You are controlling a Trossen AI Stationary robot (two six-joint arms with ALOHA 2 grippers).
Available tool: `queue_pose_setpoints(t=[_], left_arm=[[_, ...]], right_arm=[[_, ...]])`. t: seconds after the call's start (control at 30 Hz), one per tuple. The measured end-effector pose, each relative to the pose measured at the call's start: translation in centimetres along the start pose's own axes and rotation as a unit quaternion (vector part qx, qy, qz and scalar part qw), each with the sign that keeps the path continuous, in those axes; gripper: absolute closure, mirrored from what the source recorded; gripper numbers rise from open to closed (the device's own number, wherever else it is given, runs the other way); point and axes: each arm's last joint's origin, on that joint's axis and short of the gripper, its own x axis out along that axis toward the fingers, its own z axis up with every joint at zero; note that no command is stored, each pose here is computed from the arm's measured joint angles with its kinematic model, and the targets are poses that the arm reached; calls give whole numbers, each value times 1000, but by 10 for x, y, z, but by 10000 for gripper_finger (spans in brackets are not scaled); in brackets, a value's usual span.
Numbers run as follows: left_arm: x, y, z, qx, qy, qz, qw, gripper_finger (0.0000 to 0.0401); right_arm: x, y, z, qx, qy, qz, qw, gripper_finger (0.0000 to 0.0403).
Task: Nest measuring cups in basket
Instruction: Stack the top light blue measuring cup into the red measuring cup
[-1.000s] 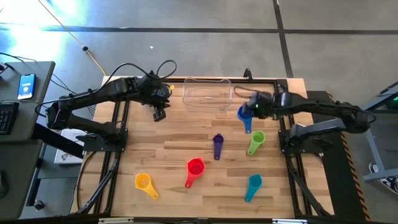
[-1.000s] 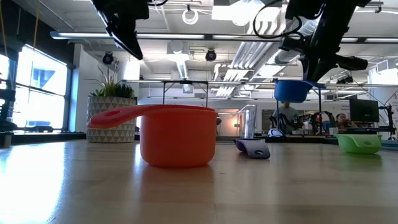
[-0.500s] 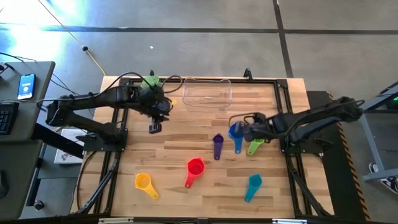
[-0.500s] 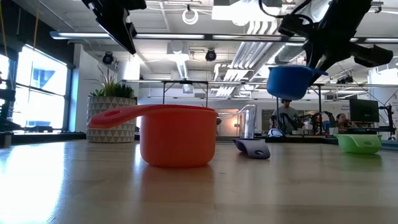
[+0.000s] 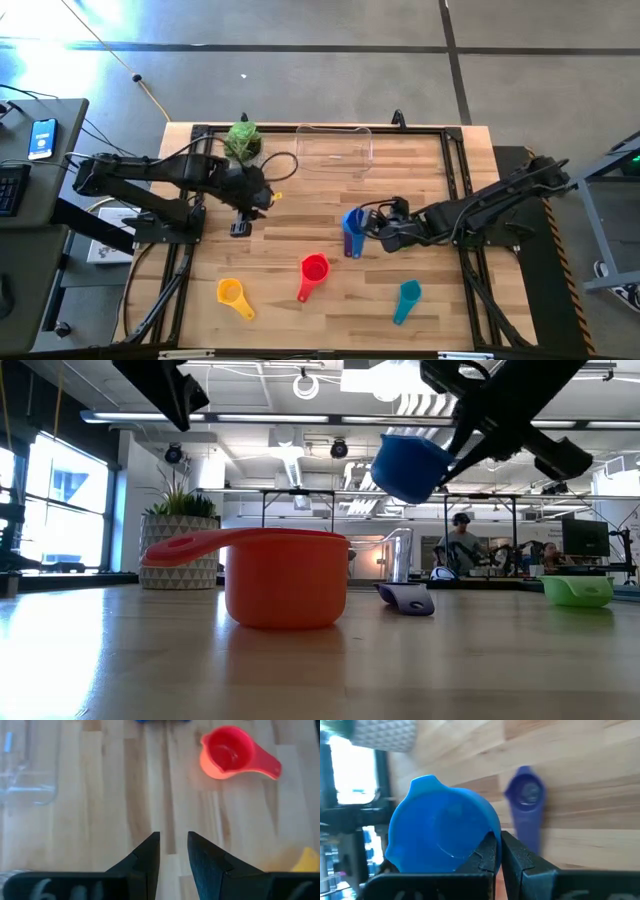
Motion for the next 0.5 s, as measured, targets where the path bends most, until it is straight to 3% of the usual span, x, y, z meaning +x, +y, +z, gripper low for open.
queue_pose_setpoints(t=[0.5], left_arm=[[14, -43, 10, -16, -12, -30, 999, 311]], right_arm=[[0, 20, -7, -55, -12, 104, 993, 403]])
